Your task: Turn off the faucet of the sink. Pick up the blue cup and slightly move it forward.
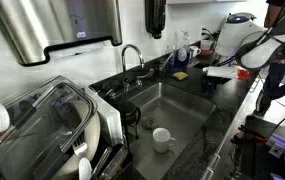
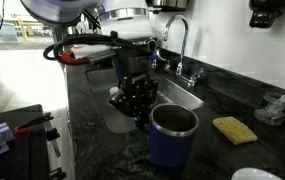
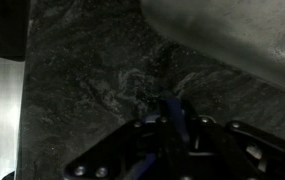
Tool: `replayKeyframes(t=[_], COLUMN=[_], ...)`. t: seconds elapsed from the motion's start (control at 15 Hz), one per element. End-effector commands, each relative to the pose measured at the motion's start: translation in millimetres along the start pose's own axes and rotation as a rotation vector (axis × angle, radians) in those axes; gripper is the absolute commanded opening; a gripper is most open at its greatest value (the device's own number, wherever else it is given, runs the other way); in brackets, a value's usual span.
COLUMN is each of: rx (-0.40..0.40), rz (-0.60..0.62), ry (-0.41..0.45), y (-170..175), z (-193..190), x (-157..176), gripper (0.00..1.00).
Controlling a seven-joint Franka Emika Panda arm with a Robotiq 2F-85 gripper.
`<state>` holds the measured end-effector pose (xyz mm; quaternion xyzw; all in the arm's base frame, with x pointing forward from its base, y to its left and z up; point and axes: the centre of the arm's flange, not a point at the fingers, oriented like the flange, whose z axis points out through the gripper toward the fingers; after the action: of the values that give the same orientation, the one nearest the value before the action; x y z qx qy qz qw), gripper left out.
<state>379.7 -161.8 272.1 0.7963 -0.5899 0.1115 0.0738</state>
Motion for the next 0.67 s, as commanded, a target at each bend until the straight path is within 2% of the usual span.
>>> replayKeyframes(t=[0.0,0.4,0.6], rx=[-0.002,-0.009,-0.012], rz=[0.041,0.092,0.158], ry=[0.015,0.011,-0.002], y=[-29,-53,-67], z=[6,30,43], x=[26,64,90], gripper=[0.04,0.04,0.04])
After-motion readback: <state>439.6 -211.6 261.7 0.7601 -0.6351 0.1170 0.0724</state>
